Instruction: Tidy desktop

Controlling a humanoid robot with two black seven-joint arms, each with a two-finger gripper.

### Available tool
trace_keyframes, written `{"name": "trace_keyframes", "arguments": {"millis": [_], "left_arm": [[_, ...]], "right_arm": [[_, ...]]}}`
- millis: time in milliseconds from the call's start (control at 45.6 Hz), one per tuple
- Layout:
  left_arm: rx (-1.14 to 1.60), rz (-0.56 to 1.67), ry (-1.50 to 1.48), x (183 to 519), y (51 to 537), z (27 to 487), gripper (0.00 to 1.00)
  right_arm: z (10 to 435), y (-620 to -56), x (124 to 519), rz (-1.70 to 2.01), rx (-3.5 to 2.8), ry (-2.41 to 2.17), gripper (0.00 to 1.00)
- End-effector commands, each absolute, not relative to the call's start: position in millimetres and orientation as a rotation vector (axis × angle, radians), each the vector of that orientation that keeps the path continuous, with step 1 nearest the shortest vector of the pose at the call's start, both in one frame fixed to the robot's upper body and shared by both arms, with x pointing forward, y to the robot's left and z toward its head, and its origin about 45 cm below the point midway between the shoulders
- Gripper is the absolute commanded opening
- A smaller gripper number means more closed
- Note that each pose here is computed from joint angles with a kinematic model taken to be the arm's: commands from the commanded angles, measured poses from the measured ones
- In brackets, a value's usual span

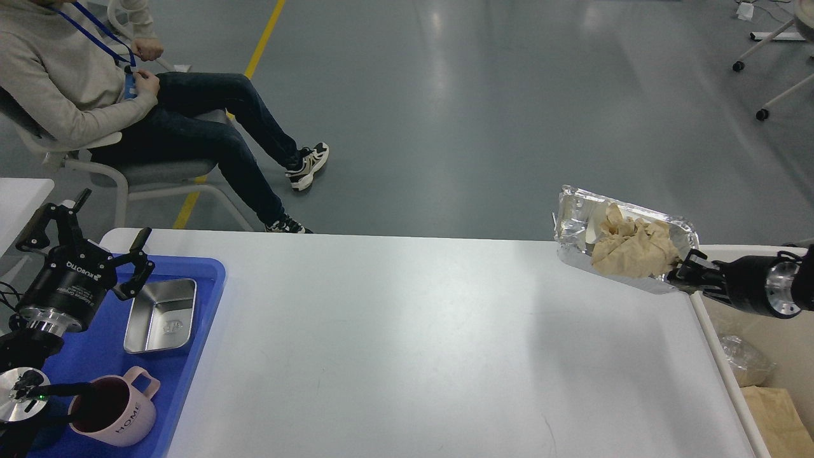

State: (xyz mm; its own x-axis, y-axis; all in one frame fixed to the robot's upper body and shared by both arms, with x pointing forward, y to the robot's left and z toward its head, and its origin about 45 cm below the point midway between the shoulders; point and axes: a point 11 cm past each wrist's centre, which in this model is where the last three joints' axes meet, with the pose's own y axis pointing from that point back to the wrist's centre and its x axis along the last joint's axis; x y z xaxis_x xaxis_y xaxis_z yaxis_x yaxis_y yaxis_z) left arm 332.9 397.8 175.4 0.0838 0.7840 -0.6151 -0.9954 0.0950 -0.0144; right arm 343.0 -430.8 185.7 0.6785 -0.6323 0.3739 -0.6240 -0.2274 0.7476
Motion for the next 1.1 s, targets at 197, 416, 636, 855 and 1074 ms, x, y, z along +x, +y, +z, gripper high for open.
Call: {"name": "trace_keyframes", "arguments": {"millis": [197,416,636,855,1074], "left_arm": [[-0.517,1.469,0.602,330.9,396.4,146.8,0.96],[-0.577,1.501,0.596,346.3,394.6,144.2,0.96],[-0.620,1.497,0.543,354.1,390.9,151.8,0.96],[-0.619,1.490,0.532,356.0,392.8,155.7,0.96],[-0.604,1.484,0.536,356.1,390.3,154.2,0.96]], "right_arm": [[193.8,-526.3,299.5,-0.177,1.707,-1.271,0.00],[183.7,-576.4,274.0,-0.261,1.555,-1.387,0.00],[177.7,-636.1,263.0,-0.237,1.295,-1.555,1.00],[160.7,-647.9,238.9,-0.279,1.233,-1.536,1.00],[142.5,-624.6,265.3,-0.240,1.272,-1.542,1.00]]}}
